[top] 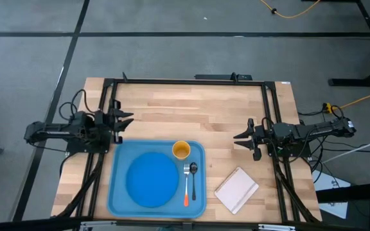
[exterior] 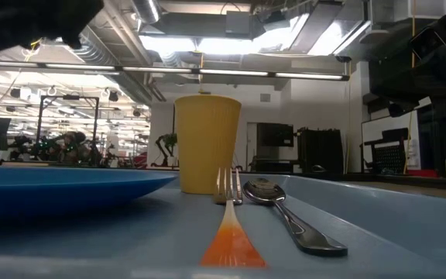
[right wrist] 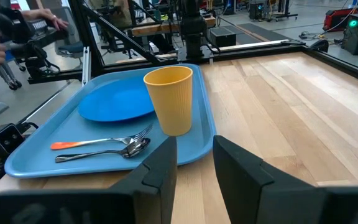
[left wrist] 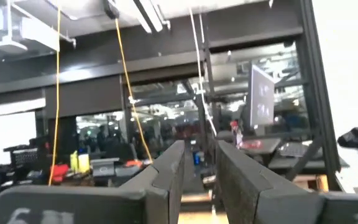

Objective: Pick and place plate/cup/fork/spoon on tray
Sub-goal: Return To Home Position

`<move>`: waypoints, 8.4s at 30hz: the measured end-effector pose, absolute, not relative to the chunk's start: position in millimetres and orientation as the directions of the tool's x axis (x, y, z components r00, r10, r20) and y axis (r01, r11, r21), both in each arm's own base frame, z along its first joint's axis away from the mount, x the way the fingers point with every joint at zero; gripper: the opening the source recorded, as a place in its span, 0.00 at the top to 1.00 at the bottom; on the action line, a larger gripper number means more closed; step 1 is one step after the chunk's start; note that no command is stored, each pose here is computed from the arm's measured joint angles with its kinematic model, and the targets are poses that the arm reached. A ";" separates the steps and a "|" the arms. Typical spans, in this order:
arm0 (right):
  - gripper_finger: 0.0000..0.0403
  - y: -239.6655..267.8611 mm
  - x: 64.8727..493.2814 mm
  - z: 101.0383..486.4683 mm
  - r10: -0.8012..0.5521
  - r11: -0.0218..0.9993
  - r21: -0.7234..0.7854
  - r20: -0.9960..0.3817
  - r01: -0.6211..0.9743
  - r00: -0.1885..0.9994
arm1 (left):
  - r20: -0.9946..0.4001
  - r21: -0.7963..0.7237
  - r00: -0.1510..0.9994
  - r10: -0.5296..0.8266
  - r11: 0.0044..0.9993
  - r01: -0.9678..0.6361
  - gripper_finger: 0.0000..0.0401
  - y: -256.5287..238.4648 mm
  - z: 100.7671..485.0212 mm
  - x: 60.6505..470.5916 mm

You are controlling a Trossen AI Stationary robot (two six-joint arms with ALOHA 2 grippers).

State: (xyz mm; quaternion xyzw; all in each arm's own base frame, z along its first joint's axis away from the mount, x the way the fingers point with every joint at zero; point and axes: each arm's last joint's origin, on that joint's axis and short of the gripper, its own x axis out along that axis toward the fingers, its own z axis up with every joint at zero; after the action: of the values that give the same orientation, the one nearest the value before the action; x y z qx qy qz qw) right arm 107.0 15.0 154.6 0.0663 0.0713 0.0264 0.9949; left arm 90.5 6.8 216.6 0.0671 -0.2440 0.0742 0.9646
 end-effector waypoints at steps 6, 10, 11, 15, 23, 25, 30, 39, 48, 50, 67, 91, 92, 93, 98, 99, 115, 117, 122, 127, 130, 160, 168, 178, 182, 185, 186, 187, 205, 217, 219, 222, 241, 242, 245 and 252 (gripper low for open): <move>0.73 15.0 107.0 154.6 0.062 0.990 0.136 -0.138 -0.043 0.988 | 0.401 0.100 0.909 0.115 0.981 -0.169 0.79 7.6 204.5 88.9; 0.73 15.0 107.0 154.6 0.062 0.990 0.136 -0.138 -0.043 0.988 | 0.311 0.127 0.945 0.106 0.980 -0.152 0.79 7.2 195.7 92.2; 0.73 15.0 107.0 154.6 0.062 0.990 0.136 -0.139 -0.043 0.988 | 0.266 0.130 0.959 0.103 0.981 -0.141 0.79 7.1 191.2 93.6; 0.73 15.0 107.0 154.6 0.062 0.990 0.136 -0.138 -0.043 0.988 | 0.098 0.134 0.990 0.101 0.984 -0.114 0.79 7.2 174.9 96.6; 0.73 15.0 107.0 154.6 0.062 0.990 0.136 -0.138 -0.043 0.988 | 0.019 0.218 0.995 0.094 0.971 -0.096 0.79 7.2 167.4 97.0; 0.73 15.0 107.0 154.6 0.062 0.990 0.136 -0.139 -0.043 0.988 | 0.018 0.211 0.996 0.089 0.973 -0.091 0.79 7.0 167.3 97.1; 0.73 15.0 107.0 154.6 0.062 0.990 0.136 -0.139 -0.043 0.988 | 0.023 0.162 0.997 0.080 0.983 -0.082 0.79 6.8 167.8 97.1; 0.73 15.0 107.0 154.6 0.062 0.990 0.136 -0.138 -0.043 0.988 | 0.018 0.165 0.996 0.089 0.982 -0.091 0.79 7.1 167.2 97.3; 0.73 15.0 107.0 154.6 0.062 0.990 0.136 -0.139 -0.043 0.988 | 0.018 0.166 0.996 0.089 0.982 -0.091 0.79 7.1 167.2 97.3; 0.73 15.0 107.0 154.6 0.061 0.990 0.136 -0.139 -0.042 0.988 | 0.018 0.166 0.996 0.089 0.982 -0.091 0.79 7.1 167.2 97.3; 0.73 15.9 104.9 156.8 0.113 0.985 0.145 -0.113 -0.096 0.987 | 0.018 0.166 0.996 0.090 0.982 -0.092 0.79 7.1 167.3 97.3; 0.73 1.7 97.2 168.0 0.026 0.988 0.151 0.026 -0.030 0.999 | 0.018 0.166 0.996 0.090 0.982 -0.092 0.79 7.1 167.1 97.3; 0.73 1.7 97.3 168.0 0.026 0.988 0.151 0.026 -0.029 0.999 | 0.018 0.166 0.996 0.090 0.982 -0.092 0.79 7.1 167.1 97.3; 0.73 1.7 97.3 168.0 0.026 0.988 0.151 0.025 -0.029 0.999 | 0.018 0.166 0.996 0.090 0.982 -0.092 0.79 7.1 167.1 97.3; 0.73 1.7 98.3 166.8 0.026 0.988 0.151 0.009 -0.027 1.000 | 0.018 0.166 0.996 0.090 0.982 -0.092 0.79 7.1 167.1 97.3; 0.73 1.7 98.8 166.2 0.026 0.988 0.151 0.002 -0.026 1.000 | 0.018 0.166 0.996 0.090 0.982 -0.092 0.79 7.1 167.1 97.3; 0.73 1.8 101.7 162.3 0.026 0.988 0.152 -0.047 -0.019 0.999 | 0.018 0.166 0.996 0.090 0.982 -0.092 0.79 7.1 167.1 97.3; 0.73 1.8 101.7 162.3 0.026 0.988 0.152 -0.047 -0.019 0.999 | 0.018 0.166 0.996 0.090 0.982 -0.092 0.79 7.1 167.1 97.3; 0.73 1.8 101.7 162.3 0.026 0.988 0.152 -0.047 -0.018 0.999 | 0.018 0.166 0.996 0.090 0.982 -0.092 0.79 7.1 167.1 97.3; 0.73 1.8 101.7 162.3 0.026 0.988 0.152 -0.047 -0.018 0.999 | 0.018 0.166 0.996 0.090 0.982 -0.092 0.79 7.1 167.1 97.3; 0.73 1.8 101.7 162.3 0.026 0.988 0.152 -0.047 -0.018 0.999 | 0.018 0.166 0.996 0.090 0.982 -0.092 0.79 7.1 167.1 97.3; 0.73 1.8 101.7 162.3 0.026 0.988 0.152 -0.047 -0.019 0.999 | 0.017 0.166 0.996 0.090 0.982 -0.092 0.79 7.1 167.1 97.3; 0.73 1.8 101.7 162.2 0.026 0.988 0.152 -0.047 -0.018 0.999 | 0.018 0.166 0.996 0.090 0.982 -0.092 0.79 7.1 167.1 97.3; 0.73 2.2 101.7 162.2 0.029 0.988 0.152 -0.047 -0.022 0.998 | 0.018 0.166 0.996 0.090 0.982 -0.092 0.79 7.1 167.1 97.3; 0.73 3.5 101.7 162.2 0.042 0.988 0.152 -0.047 -0.035 0.998 | 0.018 0.166 0.996 0.090 0.982 -0.092 0.79 7.1 167.1 97.3; 0.73 4.3 101.7 162.2 0.050 0.988 0.152 -0.047 -0.042 0.998 | 0.018 0.166 0.996 0.090 0.982 -0.092 0.79 7.1 167.1 97.3; 0.73 4.3 101.7 162.2 0.050 0.987 0.152 -0.047 -0.043 0.998 | 0.018 0.166 0.996 0.090 0.982 -0.092 0.79 7.1 167.1 97.3; 0.73 4.3 101.7 162.2 0.050 0.987 0.152 -0.047 -0.043 0.998 | 0.018 0.166 0.996 0.090 0.982 -0.092 0.79 7.1 167.1 97.3; 0.73 4.3 101.7 162.3 0.051 0.987 0.152 -0.046 -0.043 0.998 | 0.017 0.166 0.996 0.090 0.982 -0.092 0.79 7.1 167.1 97.3; 0.73 -0.2 96.4 178.5 0.006 0.989 0.148 0.136 -0.026 0.991 | 0.017 0.166 0.996 0.090 0.982 -0.091 0.79 7.1 167.1 97.3; 0.73 -0.5 97.0 173.0 0.002 0.989 0.149 0.079 -0.014 0.997 | 0.017 0.166 0.996 0.090 0.982 -0.092 0.79 7.1 167.1 97.3; 0.73 -0.6 97.4 167.2 0.001 0.989 0.150 0.019 -0.004 1.000 | 0.017 0.166 0.996 0.090 0.982 -0.092 0.79 7.1 167.1 97.3; 0.73 2.6 97.5 167.6 0.035 0.988 0.151 0.023 -0.038 0.999 | 0.017 0.166 0.996 0.090 0.982 -0.092 0.79 7.1 167.1 97.3; 0.73 2.6 97.5 167.6 0.035 0.988 0.151 0.023 -0.038 0.999 | 0.017 0.166 0.996 0.090 0.982 -0.092 0.79 7.1 167.1 97.3; 0.73 2.6 97.5 167.6 0.035 0.988 0.151 0.023 -0.038 0.999 | 0.017 0.166 0.996 0.090 0.982 -0.092 0.79 7.1 167.1 97.3; 0.73 2.6 97.5 167.6 0.035 0.988 0.151 0.023 -0.038 0.999 | 0.017 0.166 0.996 0.090 0.982 -0.092 0.79 7.1 167.1 97.3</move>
State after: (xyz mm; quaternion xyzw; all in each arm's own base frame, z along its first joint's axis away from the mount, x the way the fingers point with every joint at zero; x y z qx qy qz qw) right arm 97.5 2.6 167.6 0.0759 -0.0100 0.0184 0.9969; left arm 97.3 7.1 167.1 0.0836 -0.0049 0.0456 0.9954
